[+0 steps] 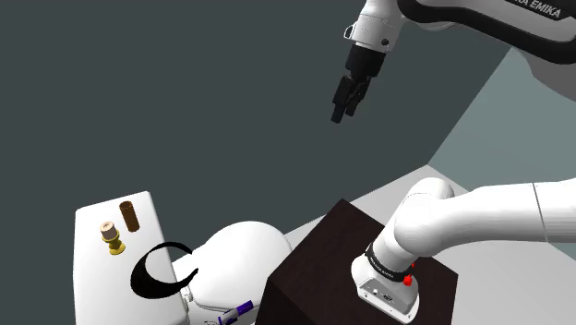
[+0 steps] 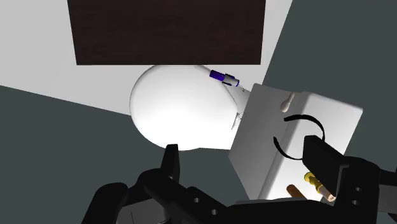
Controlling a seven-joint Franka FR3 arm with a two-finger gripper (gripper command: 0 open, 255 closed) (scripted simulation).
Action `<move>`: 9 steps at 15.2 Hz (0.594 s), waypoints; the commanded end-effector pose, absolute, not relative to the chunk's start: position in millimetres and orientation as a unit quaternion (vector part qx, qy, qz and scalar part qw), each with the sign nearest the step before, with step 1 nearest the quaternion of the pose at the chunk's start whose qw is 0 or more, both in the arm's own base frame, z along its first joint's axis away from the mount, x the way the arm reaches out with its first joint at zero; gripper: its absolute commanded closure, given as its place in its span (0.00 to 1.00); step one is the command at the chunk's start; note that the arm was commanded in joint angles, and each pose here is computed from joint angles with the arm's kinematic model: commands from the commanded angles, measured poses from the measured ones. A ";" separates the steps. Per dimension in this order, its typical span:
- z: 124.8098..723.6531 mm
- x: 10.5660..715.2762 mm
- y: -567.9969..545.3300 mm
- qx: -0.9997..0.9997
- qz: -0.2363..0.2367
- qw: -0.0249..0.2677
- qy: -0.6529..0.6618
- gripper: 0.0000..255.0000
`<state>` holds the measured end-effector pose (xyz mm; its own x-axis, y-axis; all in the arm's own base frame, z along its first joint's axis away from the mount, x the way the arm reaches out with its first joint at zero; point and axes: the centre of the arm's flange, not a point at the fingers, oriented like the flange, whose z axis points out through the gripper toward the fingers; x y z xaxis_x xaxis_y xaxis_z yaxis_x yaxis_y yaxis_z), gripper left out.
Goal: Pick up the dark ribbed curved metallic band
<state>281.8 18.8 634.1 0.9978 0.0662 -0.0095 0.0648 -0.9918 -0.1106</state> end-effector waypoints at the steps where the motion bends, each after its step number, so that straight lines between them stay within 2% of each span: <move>1: 634.1 281.8 18.8 -0.998 0.007 0.055 -0.033 0.00; 9: 554.7 322.8 76.8 -0.998 0.000 0.043 -0.054 0.00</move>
